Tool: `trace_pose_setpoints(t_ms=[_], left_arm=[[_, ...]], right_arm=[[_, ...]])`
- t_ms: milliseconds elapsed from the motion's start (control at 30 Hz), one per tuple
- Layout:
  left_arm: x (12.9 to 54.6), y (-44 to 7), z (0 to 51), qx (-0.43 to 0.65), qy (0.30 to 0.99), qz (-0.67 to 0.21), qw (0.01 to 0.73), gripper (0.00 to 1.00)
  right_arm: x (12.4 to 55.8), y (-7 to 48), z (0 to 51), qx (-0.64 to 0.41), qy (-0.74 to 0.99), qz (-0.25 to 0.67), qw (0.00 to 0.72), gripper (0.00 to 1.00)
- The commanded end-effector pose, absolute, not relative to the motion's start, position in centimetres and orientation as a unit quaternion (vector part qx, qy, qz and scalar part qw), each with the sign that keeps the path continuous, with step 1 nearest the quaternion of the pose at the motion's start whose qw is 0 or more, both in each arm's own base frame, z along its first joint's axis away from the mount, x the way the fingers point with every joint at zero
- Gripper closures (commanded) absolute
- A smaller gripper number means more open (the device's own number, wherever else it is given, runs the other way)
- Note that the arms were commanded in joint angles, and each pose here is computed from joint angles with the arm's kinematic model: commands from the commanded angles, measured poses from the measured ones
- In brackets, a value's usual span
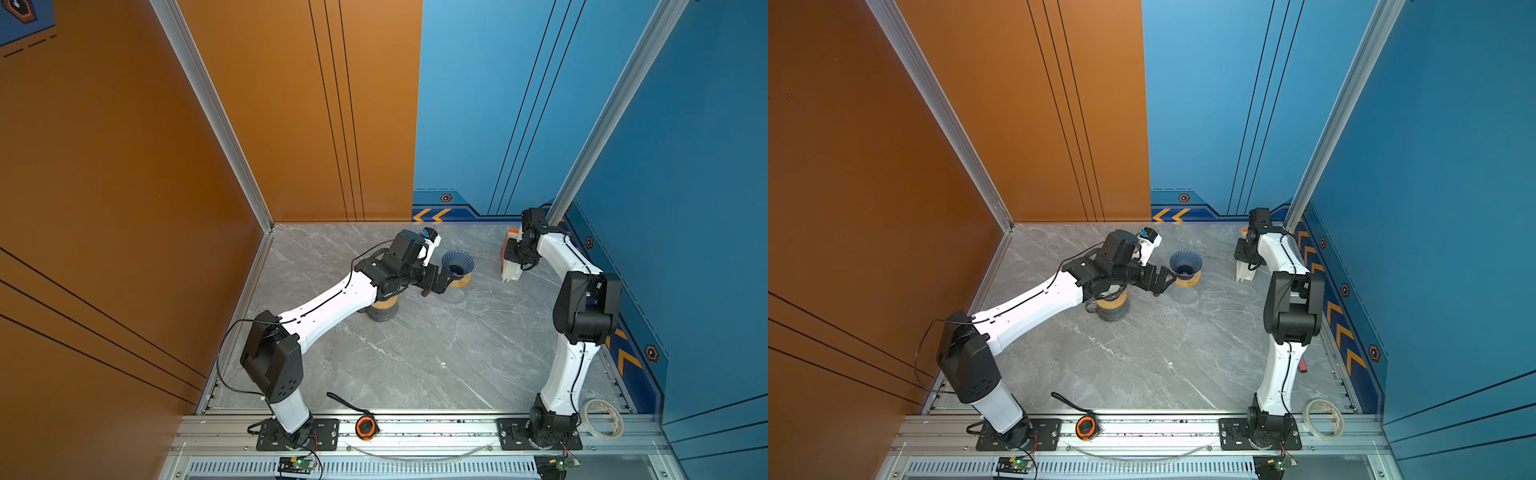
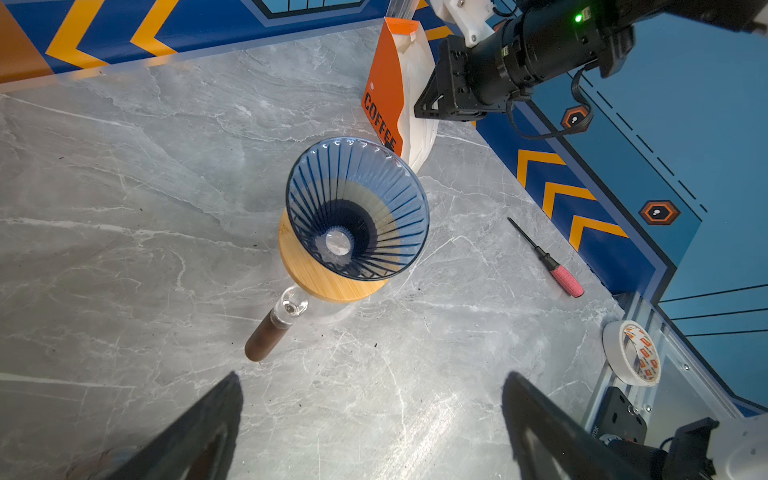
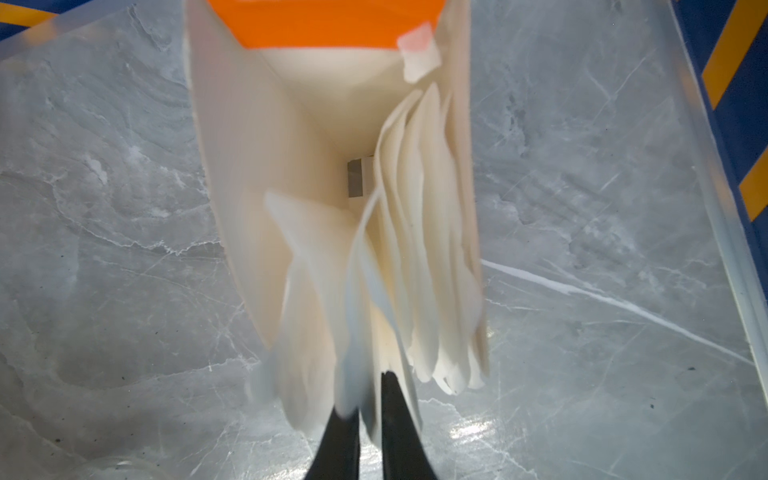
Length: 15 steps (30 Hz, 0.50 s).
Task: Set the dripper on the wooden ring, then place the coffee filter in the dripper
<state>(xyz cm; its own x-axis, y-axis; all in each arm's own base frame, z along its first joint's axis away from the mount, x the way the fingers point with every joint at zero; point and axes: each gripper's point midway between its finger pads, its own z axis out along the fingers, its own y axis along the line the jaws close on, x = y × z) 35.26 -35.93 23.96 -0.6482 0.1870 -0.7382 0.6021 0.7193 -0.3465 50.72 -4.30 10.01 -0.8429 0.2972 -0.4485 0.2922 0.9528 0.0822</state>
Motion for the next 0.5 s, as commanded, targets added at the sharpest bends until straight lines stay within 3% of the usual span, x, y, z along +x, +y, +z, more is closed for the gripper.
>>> trace_pose_setpoints(t_ms=[0,467], left_arm=[[35.6,-36.1,24.0,0.229,0.86,-0.302,0.343,0.02],[35.4,-36.1,24.2,0.23,0.858,-0.303,0.345,0.02]], right_arm=[[49.6,-4.4,8.8,0.156,0.965,-0.012,0.208,0.82],[48.0,-3.6,12.8,0.15,0.959,-0.004,0.241,0.76]])
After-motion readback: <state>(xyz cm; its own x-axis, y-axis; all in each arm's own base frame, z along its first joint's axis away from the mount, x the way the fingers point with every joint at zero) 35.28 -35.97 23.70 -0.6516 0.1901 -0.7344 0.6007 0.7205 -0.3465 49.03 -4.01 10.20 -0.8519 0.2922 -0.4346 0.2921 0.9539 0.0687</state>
